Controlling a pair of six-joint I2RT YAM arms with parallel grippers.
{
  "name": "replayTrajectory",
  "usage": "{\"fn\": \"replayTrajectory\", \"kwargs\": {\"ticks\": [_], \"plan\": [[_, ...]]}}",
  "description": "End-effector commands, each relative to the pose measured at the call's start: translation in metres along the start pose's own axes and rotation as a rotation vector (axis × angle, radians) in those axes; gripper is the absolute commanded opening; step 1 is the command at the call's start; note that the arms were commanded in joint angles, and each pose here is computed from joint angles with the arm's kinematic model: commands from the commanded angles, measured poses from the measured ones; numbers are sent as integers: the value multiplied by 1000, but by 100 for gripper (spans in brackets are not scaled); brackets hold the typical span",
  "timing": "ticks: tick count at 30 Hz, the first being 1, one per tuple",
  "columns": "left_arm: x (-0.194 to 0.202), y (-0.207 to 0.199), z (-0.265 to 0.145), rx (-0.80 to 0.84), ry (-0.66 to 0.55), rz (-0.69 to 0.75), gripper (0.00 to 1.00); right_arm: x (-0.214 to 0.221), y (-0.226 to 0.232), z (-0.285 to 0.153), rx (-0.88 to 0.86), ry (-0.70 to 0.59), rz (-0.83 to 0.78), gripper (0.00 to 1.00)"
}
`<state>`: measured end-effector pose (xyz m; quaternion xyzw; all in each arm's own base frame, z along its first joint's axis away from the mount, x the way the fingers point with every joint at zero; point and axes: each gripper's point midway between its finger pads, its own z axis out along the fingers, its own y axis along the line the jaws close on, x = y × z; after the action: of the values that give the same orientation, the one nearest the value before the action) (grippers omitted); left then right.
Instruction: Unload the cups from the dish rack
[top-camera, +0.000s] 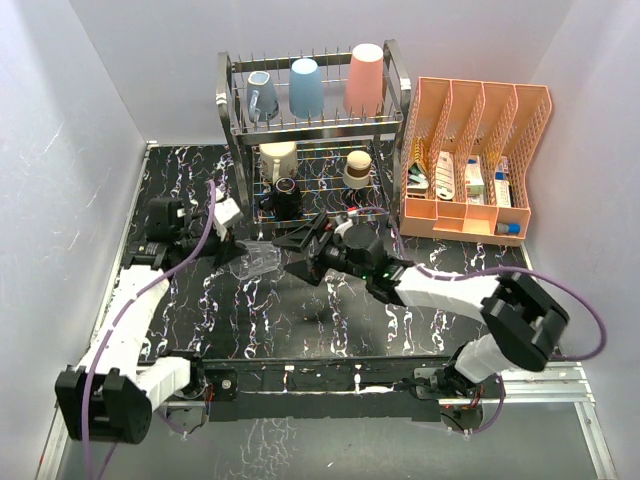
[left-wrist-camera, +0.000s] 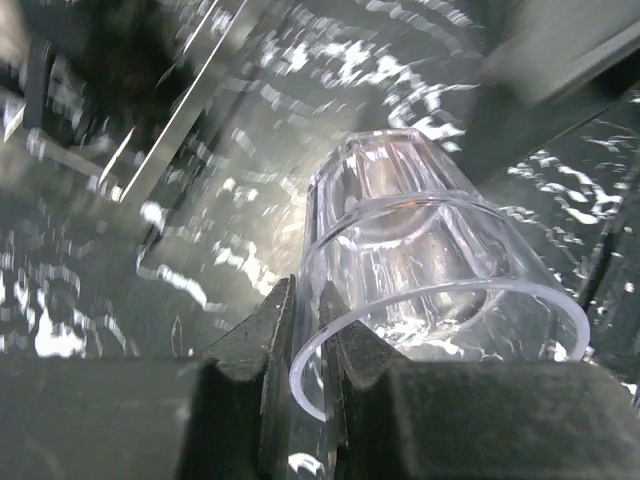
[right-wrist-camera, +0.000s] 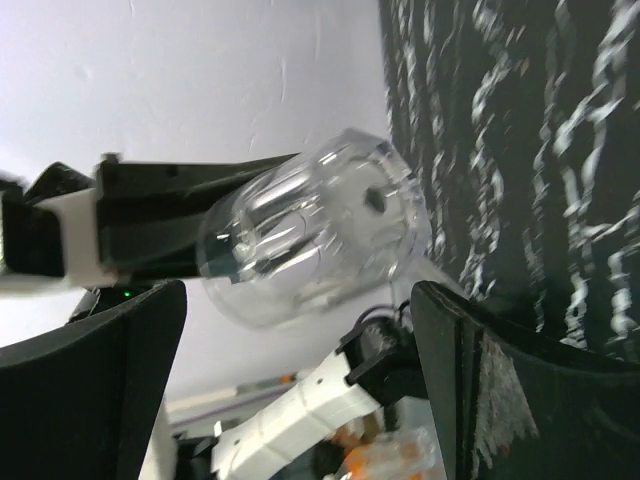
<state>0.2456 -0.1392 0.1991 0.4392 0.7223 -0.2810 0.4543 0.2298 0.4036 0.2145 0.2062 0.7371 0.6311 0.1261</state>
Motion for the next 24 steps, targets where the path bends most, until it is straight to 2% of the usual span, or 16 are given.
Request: {"fn": "replayTrajectory", "kwargs": {"ticks": [1,7,10,15,24], "plan": [[33,54,-19,-238,217,-181,0,-57,7,-30,113,-231,-234,98],[73,118,-70,-439,365,-424,0,-102,6,-62,320,-409,-499,98],[103,152,-86,-551,486,-512,0,-119,7,-67,401,-472,-606,98],[125,195,-84,-612,591,-650,0,-147,2,-60,530,-525,-769,97],[137,267,-60,-679,611,-733,0,-176,6,-26,598,-543,-988,97]]}}
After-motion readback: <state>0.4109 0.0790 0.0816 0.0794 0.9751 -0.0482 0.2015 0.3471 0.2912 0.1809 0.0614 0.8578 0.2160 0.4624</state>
